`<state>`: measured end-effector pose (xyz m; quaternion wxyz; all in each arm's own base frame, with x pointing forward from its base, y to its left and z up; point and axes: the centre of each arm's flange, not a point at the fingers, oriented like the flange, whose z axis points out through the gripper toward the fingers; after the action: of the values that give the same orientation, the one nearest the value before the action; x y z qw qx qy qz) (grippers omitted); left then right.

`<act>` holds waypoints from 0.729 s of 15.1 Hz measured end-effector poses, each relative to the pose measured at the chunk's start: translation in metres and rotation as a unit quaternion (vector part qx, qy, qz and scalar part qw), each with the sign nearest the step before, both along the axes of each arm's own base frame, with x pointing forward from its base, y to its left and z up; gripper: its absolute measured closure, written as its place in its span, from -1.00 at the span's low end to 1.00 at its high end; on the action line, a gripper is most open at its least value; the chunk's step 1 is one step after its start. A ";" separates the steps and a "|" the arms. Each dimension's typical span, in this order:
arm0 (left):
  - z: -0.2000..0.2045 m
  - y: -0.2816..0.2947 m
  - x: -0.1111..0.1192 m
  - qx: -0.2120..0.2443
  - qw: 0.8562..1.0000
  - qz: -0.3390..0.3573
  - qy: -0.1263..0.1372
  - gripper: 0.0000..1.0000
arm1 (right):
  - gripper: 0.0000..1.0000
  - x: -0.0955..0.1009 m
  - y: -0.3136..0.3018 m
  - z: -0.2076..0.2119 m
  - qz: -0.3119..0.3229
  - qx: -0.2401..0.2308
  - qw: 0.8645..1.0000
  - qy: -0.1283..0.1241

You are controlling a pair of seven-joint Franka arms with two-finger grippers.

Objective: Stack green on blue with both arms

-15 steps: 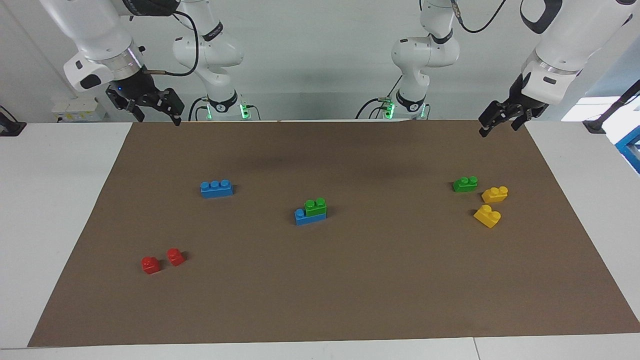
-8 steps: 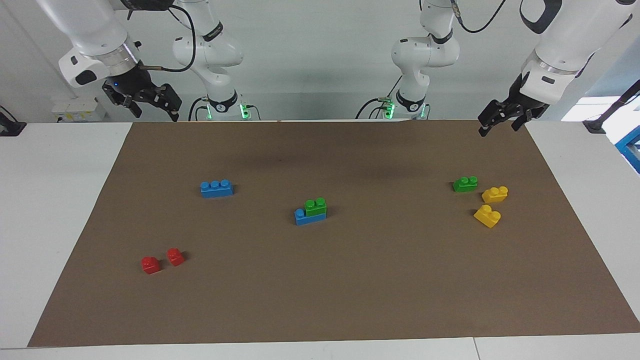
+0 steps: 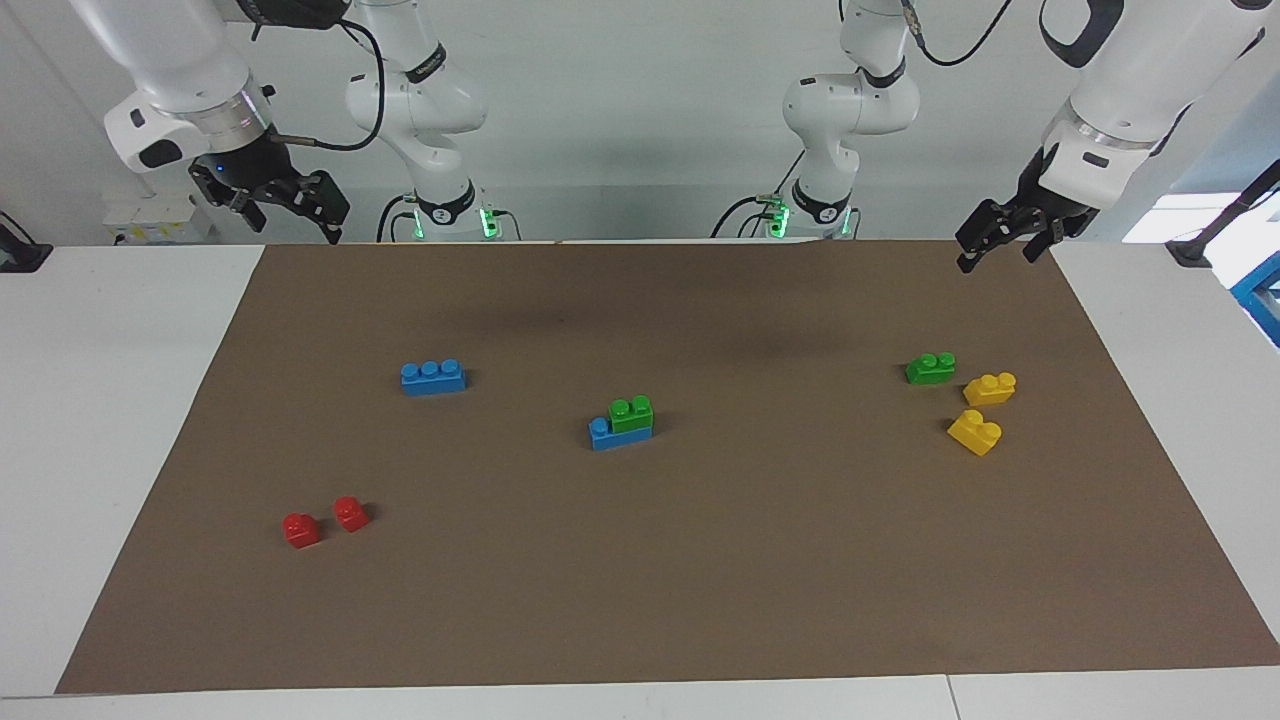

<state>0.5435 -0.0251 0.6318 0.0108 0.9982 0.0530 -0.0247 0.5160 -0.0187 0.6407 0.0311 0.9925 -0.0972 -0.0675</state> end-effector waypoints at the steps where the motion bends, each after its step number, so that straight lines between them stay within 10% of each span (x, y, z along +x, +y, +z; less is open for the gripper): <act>1: 0.000 0.000 0.000 0.000 1.000 0.000 0.000 -1.00 | -1.00 0.000 -0.002 0.000 -0.002 0.000 1.000 0.000; 11: 0.000 -0.002 0.000 0.000 1.000 -0.003 0.000 -1.00 | -1.00 -0.001 -0.019 0.000 -0.018 0.000 1.000 0.000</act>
<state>0.5435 -0.0268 0.6319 0.0109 0.9984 0.0501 -0.0243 0.5149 -0.0374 0.6409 0.0299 0.9906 -0.1150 -0.0681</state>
